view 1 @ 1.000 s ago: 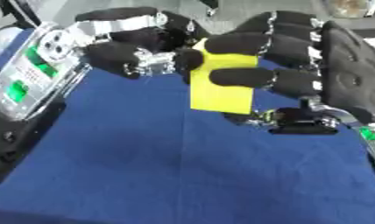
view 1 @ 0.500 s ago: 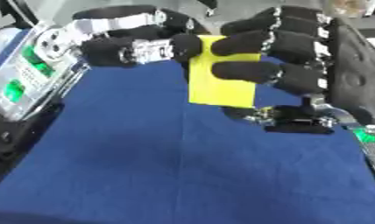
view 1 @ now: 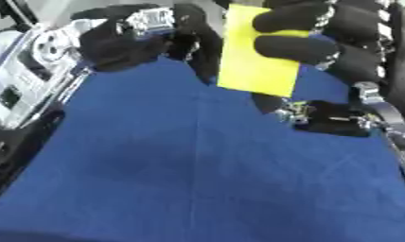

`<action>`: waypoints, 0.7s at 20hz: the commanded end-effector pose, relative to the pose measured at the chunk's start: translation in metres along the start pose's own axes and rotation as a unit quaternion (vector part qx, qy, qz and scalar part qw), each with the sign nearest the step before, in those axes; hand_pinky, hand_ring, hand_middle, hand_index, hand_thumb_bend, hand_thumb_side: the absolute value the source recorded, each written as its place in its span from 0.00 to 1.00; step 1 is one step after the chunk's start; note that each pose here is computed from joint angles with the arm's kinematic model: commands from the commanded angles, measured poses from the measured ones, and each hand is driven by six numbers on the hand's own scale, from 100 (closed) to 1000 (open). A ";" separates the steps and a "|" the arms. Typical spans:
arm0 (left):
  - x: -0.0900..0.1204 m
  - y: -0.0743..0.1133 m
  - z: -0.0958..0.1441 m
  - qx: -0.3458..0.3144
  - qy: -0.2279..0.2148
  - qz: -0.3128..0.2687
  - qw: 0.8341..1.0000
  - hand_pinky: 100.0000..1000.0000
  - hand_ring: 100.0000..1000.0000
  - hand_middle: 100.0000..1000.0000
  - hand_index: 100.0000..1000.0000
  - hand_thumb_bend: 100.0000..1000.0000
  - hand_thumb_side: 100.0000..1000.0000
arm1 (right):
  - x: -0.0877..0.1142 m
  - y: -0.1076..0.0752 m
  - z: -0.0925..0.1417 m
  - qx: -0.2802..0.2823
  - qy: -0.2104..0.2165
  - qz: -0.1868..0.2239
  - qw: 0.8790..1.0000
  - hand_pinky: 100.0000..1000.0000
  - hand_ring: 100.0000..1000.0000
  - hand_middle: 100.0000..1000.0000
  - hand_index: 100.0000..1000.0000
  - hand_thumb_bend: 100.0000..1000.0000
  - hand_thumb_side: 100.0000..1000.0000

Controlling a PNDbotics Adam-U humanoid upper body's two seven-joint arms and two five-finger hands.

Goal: Pick up the objects with one hand, pass them to the other hand, and then place them into the box on the other side of the table.

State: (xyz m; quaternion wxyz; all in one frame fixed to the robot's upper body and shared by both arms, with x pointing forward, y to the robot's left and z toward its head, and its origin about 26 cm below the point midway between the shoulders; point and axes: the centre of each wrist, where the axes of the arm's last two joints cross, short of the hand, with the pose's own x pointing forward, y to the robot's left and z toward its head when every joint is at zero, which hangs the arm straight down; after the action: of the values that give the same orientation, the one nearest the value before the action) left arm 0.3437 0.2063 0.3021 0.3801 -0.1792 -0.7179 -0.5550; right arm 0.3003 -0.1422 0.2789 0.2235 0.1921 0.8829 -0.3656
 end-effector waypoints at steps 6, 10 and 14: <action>0.003 0.034 0.060 0.194 -0.027 -0.021 0.981 0.71 0.59 0.55 0.74 0.10 1.00 | -0.023 -0.042 0.027 0.004 0.092 0.052 0.994 0.58 0.58 0.71 0.86 0.02 0.00; -0.009 0.035 0.096 0.298 -0.014 -0.008 0.955 0.70 0.58 0.54 0.74 0.10 1.00 | -0.049 -0.062 0.073 0.025 0.231 0.086 0.969 0.62 0.61 0.72 0.91 0.00 0.00; -0.024 0.021 0.122 0.362 0.005 0.016 0.932 0.70 0.58 0.54 0.73 0.09 1.00 | -0.086 -0.080 0.137 0.049 0.385 0.134 0.912 0.66 0.65 0.74 0.96 0.00 0.00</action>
State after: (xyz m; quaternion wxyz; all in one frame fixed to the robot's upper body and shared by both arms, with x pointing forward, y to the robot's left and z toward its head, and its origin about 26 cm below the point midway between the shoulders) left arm 0.3375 0.3241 0.2725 0.4491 -0.0553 -0.8519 -0.2637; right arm 0.3611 -0.2870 0.2720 -0.0791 0.4115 0.8613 -0.2874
